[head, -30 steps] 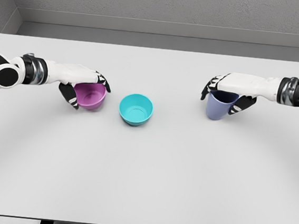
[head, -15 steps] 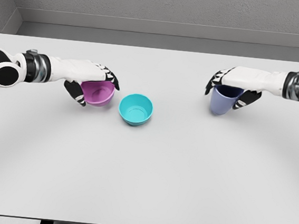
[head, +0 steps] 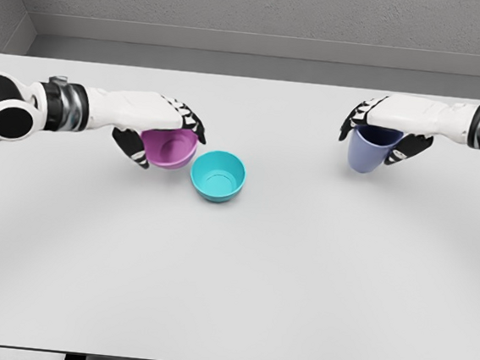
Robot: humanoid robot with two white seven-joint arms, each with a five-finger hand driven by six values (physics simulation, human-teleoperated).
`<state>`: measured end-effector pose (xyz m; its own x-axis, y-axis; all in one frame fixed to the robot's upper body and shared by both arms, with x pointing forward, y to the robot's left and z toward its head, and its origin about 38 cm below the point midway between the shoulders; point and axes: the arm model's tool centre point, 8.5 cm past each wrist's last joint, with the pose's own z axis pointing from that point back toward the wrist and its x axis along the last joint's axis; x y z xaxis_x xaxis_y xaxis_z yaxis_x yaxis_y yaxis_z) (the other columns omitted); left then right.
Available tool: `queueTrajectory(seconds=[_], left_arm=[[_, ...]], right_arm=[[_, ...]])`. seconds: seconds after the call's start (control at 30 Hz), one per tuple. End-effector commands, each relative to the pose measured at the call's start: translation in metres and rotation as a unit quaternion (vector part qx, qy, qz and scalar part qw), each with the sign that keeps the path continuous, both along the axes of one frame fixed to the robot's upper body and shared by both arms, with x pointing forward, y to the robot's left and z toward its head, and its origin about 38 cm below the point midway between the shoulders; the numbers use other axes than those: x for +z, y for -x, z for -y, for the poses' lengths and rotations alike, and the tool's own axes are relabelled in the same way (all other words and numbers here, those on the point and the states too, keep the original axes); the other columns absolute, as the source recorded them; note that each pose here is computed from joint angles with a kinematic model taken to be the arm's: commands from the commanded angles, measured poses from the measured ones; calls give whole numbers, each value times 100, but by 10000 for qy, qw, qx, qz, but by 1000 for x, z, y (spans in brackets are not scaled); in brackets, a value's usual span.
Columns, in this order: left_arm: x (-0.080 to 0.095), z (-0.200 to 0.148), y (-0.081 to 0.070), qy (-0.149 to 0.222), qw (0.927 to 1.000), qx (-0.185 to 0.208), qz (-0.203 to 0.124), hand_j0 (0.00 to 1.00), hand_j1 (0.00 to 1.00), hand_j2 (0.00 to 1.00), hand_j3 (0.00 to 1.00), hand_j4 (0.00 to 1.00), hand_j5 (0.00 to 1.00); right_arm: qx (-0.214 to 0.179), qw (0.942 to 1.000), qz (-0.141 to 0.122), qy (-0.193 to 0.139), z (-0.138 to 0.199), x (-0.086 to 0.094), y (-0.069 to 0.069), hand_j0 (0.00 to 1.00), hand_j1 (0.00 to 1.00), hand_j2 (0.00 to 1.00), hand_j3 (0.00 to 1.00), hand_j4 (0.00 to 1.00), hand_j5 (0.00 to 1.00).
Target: Stacking bowl and cup with both arms
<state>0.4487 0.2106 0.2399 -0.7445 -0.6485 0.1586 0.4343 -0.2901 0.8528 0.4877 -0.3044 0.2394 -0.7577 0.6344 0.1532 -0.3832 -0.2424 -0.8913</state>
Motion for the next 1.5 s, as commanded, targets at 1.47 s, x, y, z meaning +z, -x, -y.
queueTrajectory(seconds=[1.47], left_arm=[[-9, 73, 4, 258, 9978, -601, 96, 74, 74, 74, 74, 74, 74]], right_arm=[[599, 9975, 363, -70, -32, 30, 16, 68, 68, 68, 68, 68, 68]])
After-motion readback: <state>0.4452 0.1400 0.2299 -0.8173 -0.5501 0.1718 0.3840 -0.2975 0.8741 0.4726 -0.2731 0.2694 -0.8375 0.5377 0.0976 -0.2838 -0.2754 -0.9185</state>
